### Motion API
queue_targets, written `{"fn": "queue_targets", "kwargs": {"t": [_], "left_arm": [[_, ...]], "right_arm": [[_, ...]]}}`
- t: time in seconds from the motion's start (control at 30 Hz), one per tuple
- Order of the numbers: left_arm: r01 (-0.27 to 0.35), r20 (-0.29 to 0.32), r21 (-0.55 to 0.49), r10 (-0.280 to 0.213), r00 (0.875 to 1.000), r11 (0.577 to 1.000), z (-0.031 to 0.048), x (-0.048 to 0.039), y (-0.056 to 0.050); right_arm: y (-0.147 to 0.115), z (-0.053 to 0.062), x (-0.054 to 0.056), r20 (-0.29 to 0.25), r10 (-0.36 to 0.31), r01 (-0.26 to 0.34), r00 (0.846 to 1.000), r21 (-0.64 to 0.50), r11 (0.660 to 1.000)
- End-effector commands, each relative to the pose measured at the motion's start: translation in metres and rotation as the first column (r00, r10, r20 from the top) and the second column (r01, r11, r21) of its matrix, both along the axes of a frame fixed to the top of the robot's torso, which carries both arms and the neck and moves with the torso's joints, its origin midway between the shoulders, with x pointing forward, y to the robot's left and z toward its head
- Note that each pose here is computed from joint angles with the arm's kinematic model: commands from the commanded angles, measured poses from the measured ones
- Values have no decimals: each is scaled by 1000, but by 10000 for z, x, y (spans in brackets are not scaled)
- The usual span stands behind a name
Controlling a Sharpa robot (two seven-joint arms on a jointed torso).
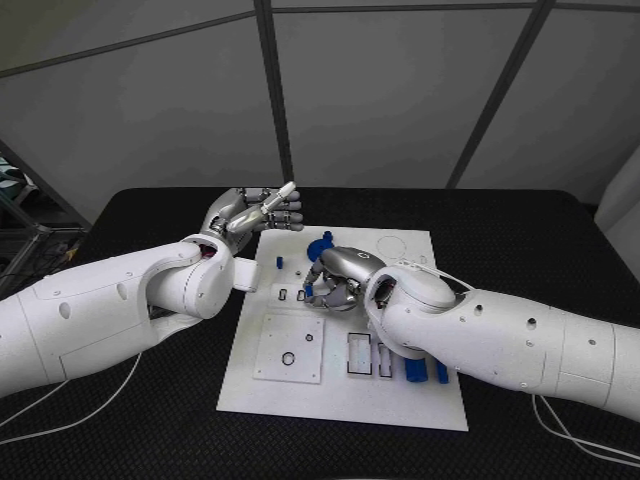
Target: Assemble the parts on the task board
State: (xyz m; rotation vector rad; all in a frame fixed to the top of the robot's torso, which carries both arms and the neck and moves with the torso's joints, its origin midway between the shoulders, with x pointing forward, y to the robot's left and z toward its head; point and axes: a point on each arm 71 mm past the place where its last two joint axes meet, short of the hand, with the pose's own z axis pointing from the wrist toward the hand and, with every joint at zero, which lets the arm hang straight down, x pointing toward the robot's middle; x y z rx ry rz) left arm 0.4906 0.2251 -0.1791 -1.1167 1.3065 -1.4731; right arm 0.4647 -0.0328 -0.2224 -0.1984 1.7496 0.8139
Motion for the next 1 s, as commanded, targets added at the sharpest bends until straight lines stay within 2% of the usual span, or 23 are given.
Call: {"fn": "queue_targets", "kwargs": {"t": [0.03,1.0], "left_arm": [[13,8,-2,-13,1000,1000,14,1,-10],[8,7,1,-8,1000,1000,9,9,11]], "right_arm": [[-31,-79,-5,-25,0,-1,1000,-40,999],[-75,-93,14,-30,-14,13,999,-43,999]]}}
